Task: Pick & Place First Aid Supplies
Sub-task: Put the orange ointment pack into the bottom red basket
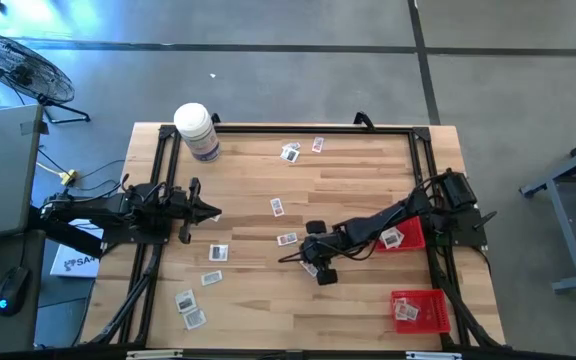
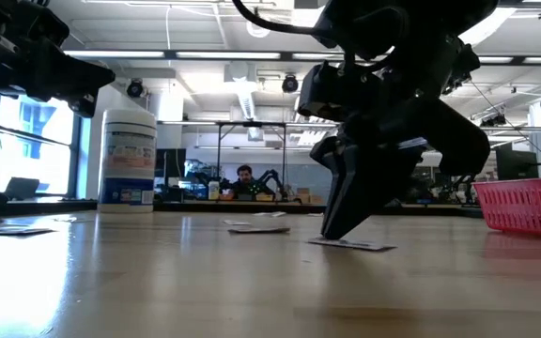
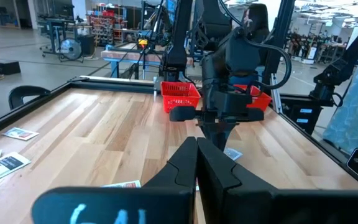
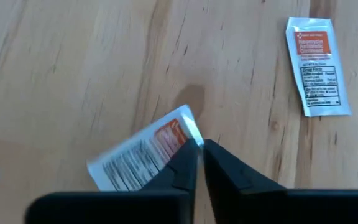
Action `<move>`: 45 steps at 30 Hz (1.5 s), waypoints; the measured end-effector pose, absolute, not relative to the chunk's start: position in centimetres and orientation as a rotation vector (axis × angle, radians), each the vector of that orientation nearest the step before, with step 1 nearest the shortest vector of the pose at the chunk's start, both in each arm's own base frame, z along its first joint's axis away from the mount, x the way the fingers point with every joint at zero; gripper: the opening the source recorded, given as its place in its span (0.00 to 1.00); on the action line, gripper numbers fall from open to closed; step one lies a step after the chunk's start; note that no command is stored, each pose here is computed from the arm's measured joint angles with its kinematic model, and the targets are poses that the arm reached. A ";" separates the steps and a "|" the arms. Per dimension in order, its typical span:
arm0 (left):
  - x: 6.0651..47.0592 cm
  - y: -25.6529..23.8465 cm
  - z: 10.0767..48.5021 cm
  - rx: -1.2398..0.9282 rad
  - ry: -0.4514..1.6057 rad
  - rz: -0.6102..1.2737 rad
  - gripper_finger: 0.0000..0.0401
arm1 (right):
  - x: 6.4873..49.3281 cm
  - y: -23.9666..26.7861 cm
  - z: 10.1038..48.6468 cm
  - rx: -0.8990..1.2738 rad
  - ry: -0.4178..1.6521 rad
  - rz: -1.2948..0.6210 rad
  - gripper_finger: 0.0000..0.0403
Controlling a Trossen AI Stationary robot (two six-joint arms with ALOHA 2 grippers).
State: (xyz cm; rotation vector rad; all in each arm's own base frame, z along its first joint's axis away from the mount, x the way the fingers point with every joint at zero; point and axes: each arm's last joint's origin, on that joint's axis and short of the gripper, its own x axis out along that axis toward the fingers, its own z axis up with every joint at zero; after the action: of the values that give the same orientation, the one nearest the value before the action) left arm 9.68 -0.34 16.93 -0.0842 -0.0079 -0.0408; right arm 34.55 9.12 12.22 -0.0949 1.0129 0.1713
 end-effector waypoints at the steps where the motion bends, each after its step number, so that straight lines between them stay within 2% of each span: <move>1: 9.7 -0.3 16.9 -0.084 -0.008 -0.041 0.00 | 34.5 9.1 12.2 -0.094 1.013 0.169 0.02; 11: 9.7 -0.3 16.9 -0.084 -0.008 -0.041 0.00 | 34.3 9.1 13.0 -0.060 1.007 0.150 0.01; 21: 9.7 -0.3 16.9 -0.084 -0.008 -0.041 0.00 | 33.4 9.3 17.8 0.045 0.892 0.272 0.00; 26: 9.7 -0.3 16.9 -0.084 -0.008 -0.041 0.00 | 31.9 9.7 19.7 0.093 0.919 0.337 0.00; 31: 9.7 -0.3 16.9 -0.084 -0.008 -0.041 0.00 | 29.4 10.9 21.5 0.182 1.012 0.404 0.00; 34: 9.7 -0.3 16.9 -0.084 -0.008 -0.041 0.00 | 27.1 11.8 22.2 0.255 1.155 0.394 0.00; 40: 9.7 -0.3 16.9 -0.084 -0.008 -0.041 0.00 | 22.2 14.3 23.3 0.405 1.418 0.292 0.00; 45: 9.7 -0.3 16.9 -0.084 -0.008 -0.041 0.00 | 17.8 16.1 23.3 0.391 1.642 0.081 0.00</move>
State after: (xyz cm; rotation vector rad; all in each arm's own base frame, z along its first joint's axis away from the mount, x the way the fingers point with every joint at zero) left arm 9.68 -0.34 16.93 -0.0840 -0.0081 -0.0411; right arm 17.78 16.07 23.31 0.3908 1.6420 0.0815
